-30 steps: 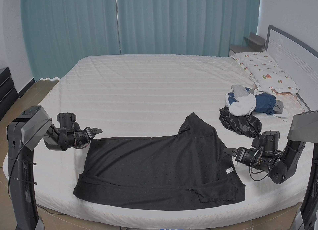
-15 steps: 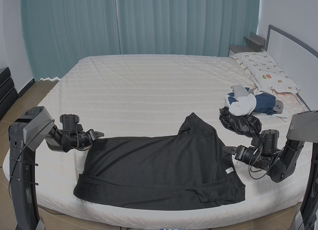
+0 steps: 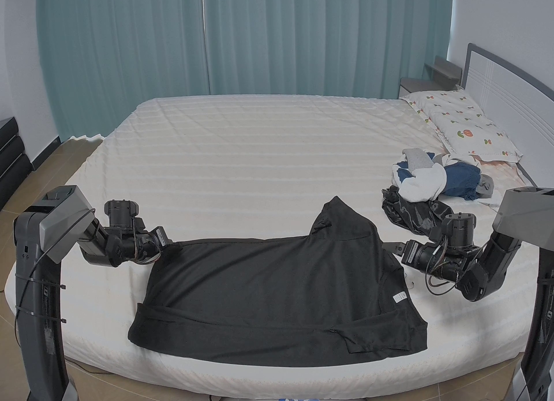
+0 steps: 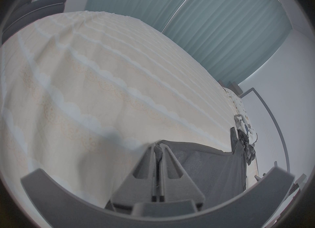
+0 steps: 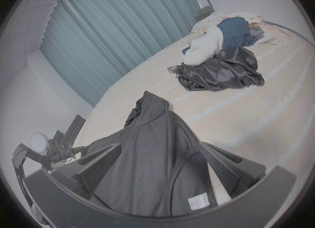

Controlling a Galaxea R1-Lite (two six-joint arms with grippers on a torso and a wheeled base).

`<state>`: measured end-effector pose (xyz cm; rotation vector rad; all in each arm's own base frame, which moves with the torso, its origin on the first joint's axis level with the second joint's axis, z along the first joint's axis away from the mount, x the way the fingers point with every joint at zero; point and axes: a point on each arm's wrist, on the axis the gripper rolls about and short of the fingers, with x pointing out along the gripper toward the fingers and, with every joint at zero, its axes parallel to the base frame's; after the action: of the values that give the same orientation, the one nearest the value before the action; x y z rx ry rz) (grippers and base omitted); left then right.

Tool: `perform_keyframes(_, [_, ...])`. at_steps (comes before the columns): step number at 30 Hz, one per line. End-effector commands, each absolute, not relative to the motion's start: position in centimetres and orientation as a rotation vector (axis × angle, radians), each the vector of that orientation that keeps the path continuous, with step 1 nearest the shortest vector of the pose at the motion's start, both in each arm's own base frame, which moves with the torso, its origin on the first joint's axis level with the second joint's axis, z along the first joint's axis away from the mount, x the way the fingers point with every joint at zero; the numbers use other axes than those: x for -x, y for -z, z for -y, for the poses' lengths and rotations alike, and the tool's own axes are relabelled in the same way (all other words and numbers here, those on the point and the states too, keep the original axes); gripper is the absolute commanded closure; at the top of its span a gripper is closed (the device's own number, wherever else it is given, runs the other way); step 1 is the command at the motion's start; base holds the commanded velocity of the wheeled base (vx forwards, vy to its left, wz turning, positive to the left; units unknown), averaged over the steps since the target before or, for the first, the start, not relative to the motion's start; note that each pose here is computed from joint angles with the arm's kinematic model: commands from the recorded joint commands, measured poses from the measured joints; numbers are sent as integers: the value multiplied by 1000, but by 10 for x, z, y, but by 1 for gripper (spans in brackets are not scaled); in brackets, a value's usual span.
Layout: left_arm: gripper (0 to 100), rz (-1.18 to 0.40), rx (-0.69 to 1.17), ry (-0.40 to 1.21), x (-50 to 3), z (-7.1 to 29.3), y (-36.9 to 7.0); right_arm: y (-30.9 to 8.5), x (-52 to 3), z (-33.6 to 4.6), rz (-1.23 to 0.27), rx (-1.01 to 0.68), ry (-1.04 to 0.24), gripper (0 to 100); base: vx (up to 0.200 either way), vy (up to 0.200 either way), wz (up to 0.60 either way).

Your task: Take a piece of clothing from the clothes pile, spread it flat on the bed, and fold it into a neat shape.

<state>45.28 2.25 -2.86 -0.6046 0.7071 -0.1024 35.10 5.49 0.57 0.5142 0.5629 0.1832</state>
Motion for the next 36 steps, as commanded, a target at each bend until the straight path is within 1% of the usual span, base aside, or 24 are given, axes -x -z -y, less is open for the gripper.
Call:
perform_keyframes(1, [100,-710,609,98,-446,-23,21,1,-385,-60,-555,-509,-186,0,0,0,0])
perform_keyframes(7, [100,-702,609,98,-440,-22,23,24,-422,-68,-605,-488,-174,0,0,0,0])
perform_keyframes(11, [100,-675,636,95,-440,-22,22,28,-448,-67,-598,-437,-167,0,0,0,0])
perform_keyframes(17, [100,-652,674,86,-441,-22,17,42,-473,-74,-589,-427,-135,0,0,0,0])
perform_keyframes(24, [100,-647,676,82,-441,-24,15,55,-489,-79,-560,-427,-132,0,0,0,0])
perform_keyframes(32, [100,-645,677,80,-441,-25,15,54,-496,-80,-528,-431,-123,0,0,0,0])
perform_keyframes(33, [100,-645,677,80,-441,-25,15,54,-497,-80,-527,-433,-123,100,0,0,0])
perform_keyframes(36, [100,-643,676,79,-441,-25,14,53,-497,-80,-523,-441,-122,100,0,0,0])
